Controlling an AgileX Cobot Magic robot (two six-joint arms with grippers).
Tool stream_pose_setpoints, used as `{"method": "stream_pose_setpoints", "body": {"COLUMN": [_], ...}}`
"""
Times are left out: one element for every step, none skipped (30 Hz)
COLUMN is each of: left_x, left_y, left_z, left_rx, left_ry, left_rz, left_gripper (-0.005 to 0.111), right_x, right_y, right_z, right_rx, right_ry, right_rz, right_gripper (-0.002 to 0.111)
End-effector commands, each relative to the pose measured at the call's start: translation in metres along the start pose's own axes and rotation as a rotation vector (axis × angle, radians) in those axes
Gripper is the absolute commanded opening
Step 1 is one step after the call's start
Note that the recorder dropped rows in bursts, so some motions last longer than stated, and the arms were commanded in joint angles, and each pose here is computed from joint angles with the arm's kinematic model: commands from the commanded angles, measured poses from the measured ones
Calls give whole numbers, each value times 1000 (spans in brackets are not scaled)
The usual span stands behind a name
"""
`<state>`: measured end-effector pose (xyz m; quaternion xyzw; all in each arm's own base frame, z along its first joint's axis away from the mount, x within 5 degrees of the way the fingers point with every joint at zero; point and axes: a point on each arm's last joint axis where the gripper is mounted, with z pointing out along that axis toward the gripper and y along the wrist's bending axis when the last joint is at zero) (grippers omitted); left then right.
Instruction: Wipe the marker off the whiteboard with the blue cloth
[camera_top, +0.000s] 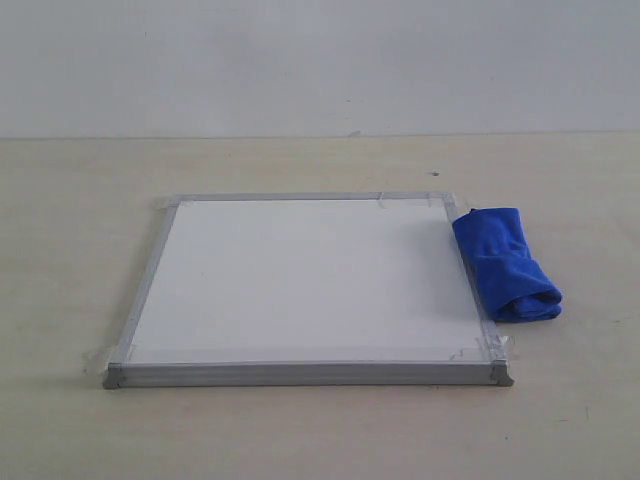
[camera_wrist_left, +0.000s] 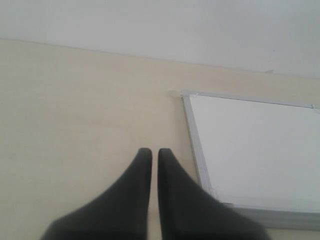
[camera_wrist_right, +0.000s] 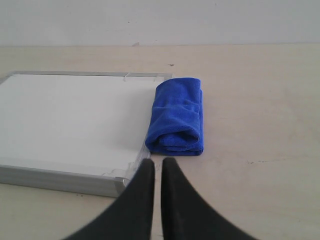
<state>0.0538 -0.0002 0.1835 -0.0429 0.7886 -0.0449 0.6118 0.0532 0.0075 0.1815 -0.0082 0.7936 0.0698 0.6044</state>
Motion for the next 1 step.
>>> {"method": "stream_pose_setpoints", "body": {"left_x": [0], "left_y": [0], "left_z": [0], "left_rx": [1], "left_ry": [-8], "left_rz": [-8], "left_gripper": [4], "right_x": [-1], "right_y": [0], "right_z": [0], "right_rx": [0], "right_ry": [-9], "right_rz": [9], "right_gripper": [1]}}
